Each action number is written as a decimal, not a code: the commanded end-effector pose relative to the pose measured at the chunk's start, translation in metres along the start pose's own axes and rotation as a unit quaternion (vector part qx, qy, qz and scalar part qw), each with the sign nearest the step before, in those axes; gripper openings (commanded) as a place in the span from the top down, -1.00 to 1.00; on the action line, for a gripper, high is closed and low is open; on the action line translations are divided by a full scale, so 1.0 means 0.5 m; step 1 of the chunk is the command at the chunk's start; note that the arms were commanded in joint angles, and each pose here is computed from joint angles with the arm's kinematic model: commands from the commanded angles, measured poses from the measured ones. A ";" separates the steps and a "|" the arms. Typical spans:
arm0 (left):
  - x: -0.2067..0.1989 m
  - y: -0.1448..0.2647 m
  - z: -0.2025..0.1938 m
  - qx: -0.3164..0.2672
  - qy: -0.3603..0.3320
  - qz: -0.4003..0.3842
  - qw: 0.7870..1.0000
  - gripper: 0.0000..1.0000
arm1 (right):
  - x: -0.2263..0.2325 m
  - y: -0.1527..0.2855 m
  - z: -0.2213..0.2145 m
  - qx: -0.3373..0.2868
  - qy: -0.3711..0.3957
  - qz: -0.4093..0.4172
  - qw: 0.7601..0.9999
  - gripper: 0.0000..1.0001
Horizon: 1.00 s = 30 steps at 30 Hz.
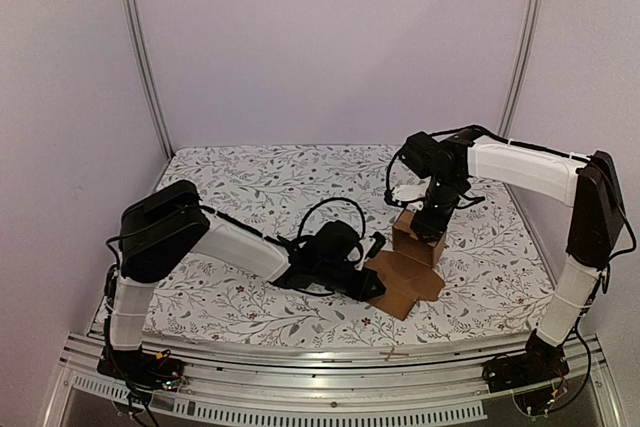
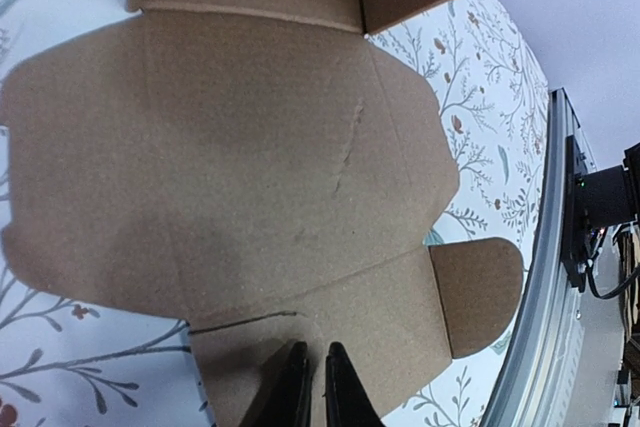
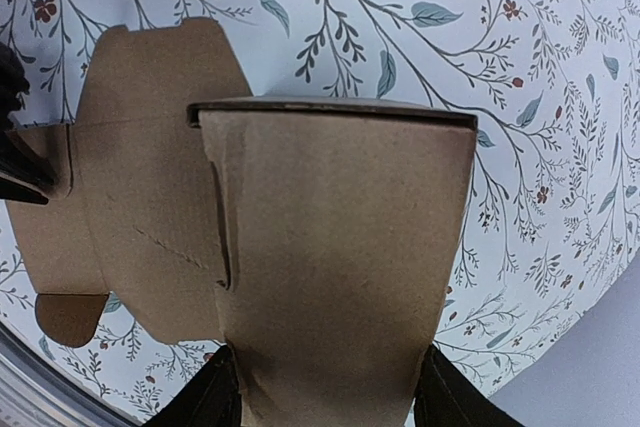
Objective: Fold the paper box
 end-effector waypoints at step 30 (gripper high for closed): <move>0.048 0.391 0.062 -0.240 -0.075 0.452 0.856 -0.67 | -0.118 -0.061 -0.239 -0.023 -0.331 0.224 0.916 -0.43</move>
Point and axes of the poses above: each gripper's point midway between its finger pads, its own y axis back along the fingers, its own x axis along the line the jaws close on, z = x × y, the point moved 1 cm from there along y, back along the fingers, and after that the axes turned 5 degrees about y, right-handed, at the moved point
